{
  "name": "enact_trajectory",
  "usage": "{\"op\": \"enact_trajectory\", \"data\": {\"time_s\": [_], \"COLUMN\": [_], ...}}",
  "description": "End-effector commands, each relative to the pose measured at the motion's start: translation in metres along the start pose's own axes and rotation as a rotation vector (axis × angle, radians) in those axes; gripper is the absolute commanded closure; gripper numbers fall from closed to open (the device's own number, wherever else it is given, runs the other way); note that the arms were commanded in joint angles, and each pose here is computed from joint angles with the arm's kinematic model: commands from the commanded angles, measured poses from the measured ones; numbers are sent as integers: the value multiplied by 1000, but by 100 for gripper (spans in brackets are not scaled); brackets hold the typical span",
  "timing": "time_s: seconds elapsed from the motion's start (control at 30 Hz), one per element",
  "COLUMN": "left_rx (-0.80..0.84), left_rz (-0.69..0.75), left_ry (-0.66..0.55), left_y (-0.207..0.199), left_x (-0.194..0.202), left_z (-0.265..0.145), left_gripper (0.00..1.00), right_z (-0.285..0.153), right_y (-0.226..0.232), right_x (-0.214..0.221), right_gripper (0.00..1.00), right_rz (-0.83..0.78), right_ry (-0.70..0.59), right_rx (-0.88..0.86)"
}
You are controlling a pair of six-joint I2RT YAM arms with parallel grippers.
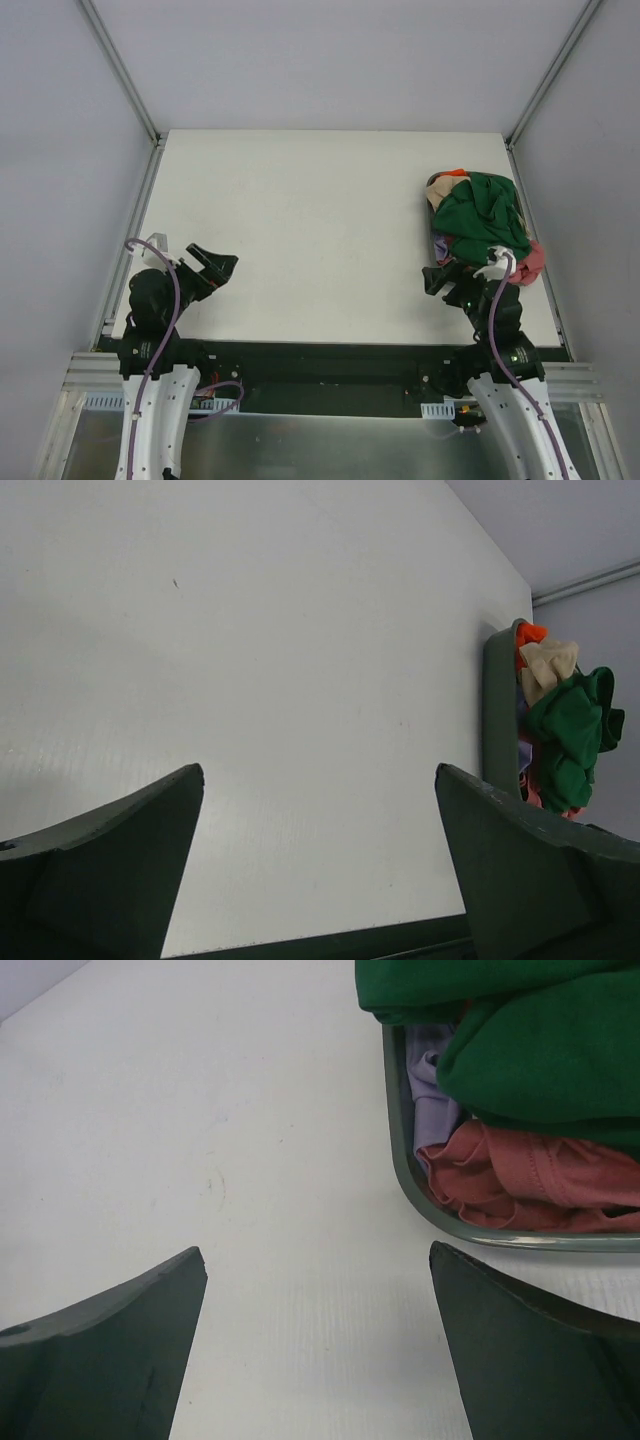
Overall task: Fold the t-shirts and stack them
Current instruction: Grab crumpled tshirt from bin with the right arm
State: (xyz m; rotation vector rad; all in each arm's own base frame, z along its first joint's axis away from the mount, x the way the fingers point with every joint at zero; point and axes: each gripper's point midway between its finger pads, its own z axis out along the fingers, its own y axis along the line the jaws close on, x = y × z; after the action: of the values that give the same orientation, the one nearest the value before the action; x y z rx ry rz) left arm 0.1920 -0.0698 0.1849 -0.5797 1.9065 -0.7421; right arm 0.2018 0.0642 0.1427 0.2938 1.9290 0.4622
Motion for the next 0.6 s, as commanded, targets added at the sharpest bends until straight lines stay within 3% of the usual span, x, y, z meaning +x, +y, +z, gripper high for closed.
{"op": "enact_trajectory", "data": {"time_s": [0.0, 0.43, 0.57], "left_rx": [43, 129, 148], "left_rz": [5, -11, 5], "left_ry": [-35, 71, 82], "left_y": [-8, -10, -10], "left_x": [-7, 12, 12], "left_z": [4, 31, 39], "left_gripper": [1, 1, 1], "right_z": [-3, 1, -2], "right_y": [6, -9, -27], "right_x": [-10, -24, -44], "right_gripper": [4, 4, 4], "right_rz": [30, 4, -41], "right_ry": [-43, -73, -37], "right_rx": [-20, 85, 267]}}
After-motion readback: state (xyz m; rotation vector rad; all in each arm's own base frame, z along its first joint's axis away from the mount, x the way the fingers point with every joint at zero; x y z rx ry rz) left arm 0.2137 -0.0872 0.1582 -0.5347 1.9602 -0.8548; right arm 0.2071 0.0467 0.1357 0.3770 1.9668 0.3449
